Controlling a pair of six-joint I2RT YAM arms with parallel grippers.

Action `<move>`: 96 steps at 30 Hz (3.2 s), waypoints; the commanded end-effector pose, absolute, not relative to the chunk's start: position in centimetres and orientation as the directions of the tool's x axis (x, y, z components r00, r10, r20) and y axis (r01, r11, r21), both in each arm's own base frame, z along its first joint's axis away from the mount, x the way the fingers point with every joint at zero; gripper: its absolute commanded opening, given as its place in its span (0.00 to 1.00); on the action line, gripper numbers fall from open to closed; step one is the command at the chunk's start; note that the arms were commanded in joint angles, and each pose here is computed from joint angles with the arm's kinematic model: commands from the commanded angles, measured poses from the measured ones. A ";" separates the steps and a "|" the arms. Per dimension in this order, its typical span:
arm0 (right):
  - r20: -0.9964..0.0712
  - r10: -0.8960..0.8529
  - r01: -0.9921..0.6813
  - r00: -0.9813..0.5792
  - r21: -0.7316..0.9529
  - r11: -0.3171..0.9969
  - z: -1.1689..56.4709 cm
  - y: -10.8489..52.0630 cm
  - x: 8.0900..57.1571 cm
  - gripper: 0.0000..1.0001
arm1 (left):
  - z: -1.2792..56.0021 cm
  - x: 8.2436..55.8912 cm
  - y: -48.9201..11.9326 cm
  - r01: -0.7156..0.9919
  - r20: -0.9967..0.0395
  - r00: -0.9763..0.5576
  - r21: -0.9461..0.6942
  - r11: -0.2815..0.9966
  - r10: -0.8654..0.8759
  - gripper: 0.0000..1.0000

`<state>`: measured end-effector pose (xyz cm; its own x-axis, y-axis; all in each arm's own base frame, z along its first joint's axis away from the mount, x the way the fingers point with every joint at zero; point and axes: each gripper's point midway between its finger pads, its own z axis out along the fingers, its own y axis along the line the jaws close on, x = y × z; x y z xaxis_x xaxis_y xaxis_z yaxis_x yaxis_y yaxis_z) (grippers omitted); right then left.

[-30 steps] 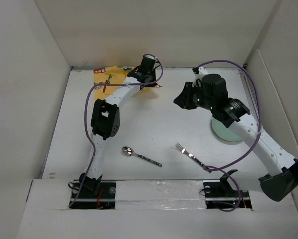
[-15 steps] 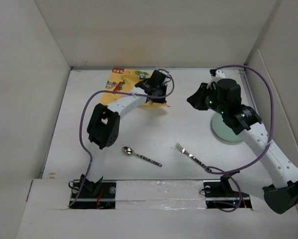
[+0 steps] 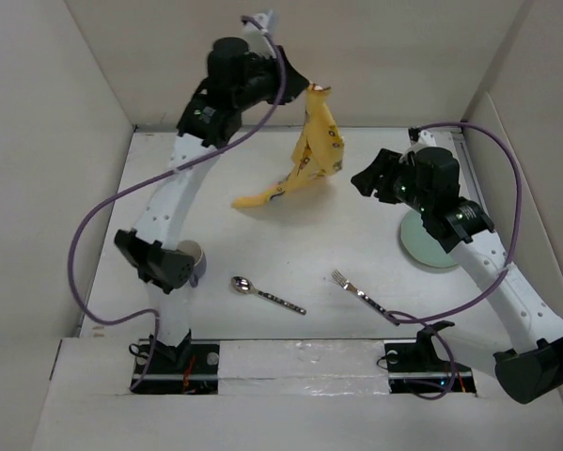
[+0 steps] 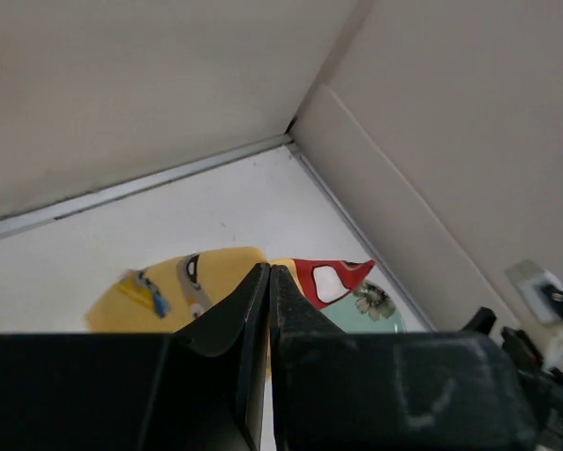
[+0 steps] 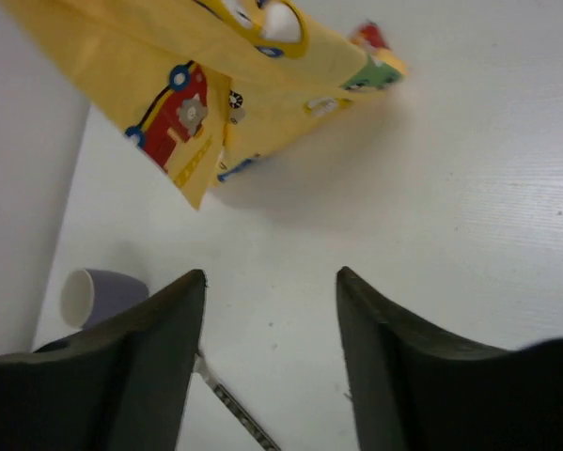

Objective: Set the dinner table for one person

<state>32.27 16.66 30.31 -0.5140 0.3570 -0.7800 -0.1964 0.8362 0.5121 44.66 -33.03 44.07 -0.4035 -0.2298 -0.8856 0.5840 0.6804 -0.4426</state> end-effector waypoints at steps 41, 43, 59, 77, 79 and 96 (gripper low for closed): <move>-0.458 -0.183 -0.298 -0.870 0.194 0.934 4.4 30.0 28.5 0.68 | 25.5 58.5 -14.6 0.193 -0.695 -0.561 -0.639 0.745 -0.450 0.00; -0.434 -0.195 -0.288 -0.879 0.159 0.944 2.9 29.8 28.8 0.64 | 25.8 58.4 -14.7 0.198 -0.693 -0.561 -0.644 0.739 -0.453 0.00; -0.747 -0.106 -0.295 -0.657 0.125 0.947 20.8 25.8 30.7 0.00 | 36.8 53.0 -13.8 0.301 -0.778 -0.395 -0.613 0.731 -0.489 0.00; -0.472 -0.309 -0.411 -0.826 0.128 0.903 4.0 28.9 28.7 0.69 | 31.2 52.8 -13.6 0.222 -0.738 -0.480 -0.625 0.749 -0.473 0.00; -0.438 -0.318 -0.396 -0.841 0.097 0.913 2.3 28.3 28.6 0.67 | 31.2 52.8 -13.2 0.219 -0.738 -0.479 -0.625 0.750 -0.475 0.00; -0.626 -0.205 -0.344 -0.752 0.109 0.933 12.4 27.6 30.4 0.00 | 32.4 51.8 -13.1 0.236 -0.753 -0.471 -0.610 0.757 -0.460 0.00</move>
